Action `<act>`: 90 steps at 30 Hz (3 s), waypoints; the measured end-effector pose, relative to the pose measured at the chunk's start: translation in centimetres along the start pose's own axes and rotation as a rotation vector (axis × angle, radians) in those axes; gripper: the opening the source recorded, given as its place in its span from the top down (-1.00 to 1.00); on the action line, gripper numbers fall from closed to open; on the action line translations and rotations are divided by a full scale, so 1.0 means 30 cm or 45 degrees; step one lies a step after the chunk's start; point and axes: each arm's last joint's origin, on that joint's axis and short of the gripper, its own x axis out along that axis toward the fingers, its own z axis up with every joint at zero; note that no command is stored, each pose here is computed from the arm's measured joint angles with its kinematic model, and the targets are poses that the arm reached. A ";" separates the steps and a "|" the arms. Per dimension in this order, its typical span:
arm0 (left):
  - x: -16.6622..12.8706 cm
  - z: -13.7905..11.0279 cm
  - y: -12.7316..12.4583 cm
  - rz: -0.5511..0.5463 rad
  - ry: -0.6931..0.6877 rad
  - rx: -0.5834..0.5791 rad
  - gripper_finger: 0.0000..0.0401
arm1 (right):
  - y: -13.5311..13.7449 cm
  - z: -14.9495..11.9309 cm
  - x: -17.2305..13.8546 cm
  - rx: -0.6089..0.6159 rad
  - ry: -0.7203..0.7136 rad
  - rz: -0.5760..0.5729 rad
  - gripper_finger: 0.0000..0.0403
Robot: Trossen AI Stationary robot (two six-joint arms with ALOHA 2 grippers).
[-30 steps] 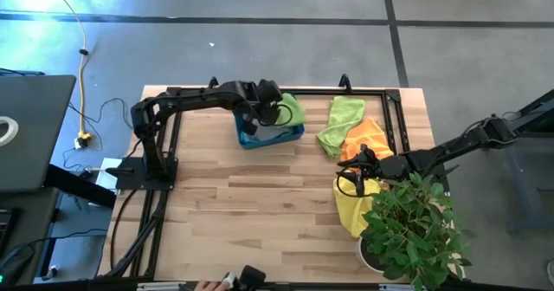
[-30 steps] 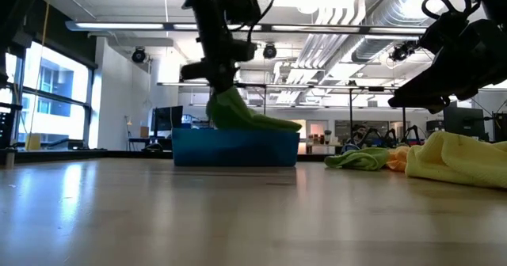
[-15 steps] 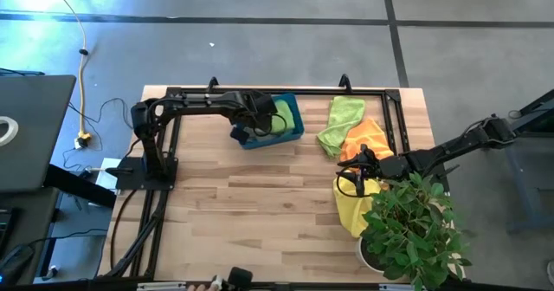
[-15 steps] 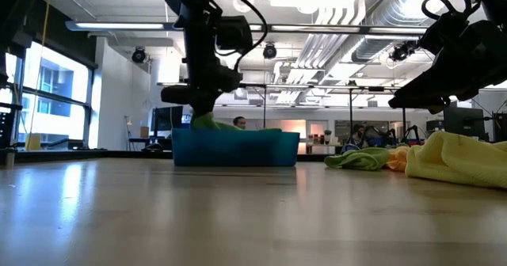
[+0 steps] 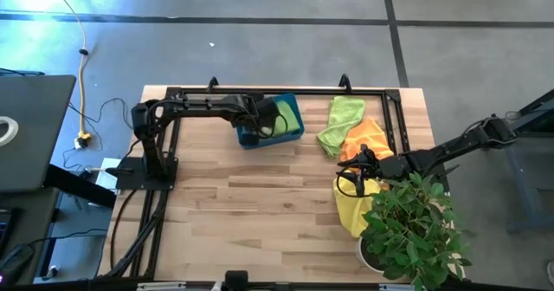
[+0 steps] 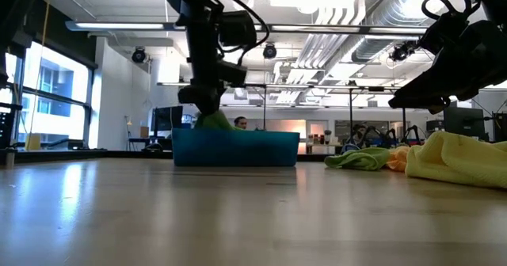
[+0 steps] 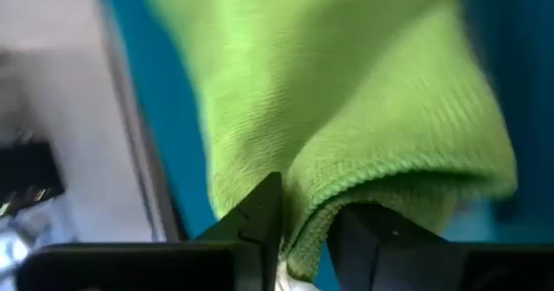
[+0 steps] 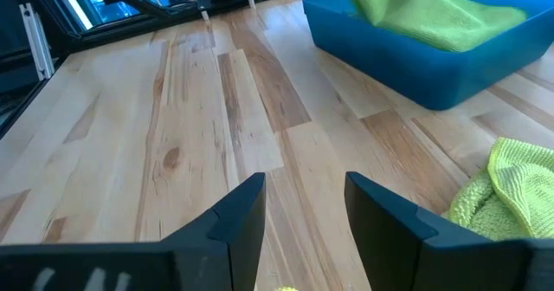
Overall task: Fold microfiber towels
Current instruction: Stack the folded green microfiber cloth on the gray microfiber cloth in the blue bin, then fold the green microfiber cloth
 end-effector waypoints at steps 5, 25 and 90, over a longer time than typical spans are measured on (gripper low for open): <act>-0.014 0.018 -0.020 0.084 0.001 -0.161 0.46 | 0.000 0.000 0.000 0.000 0.000 0.000 0.25; -0.091 0.033 -0.133 0.429 0.148 -0.295 0.31 | 0.000 0.000 0.000 0.000 0.000 0.000 0.25; -0.606 0.312 -0.714 -0.386 -1.116 -0.738 0.32 | 0.004 0.108 0.032 0.156 -0.166 -0.253 0.25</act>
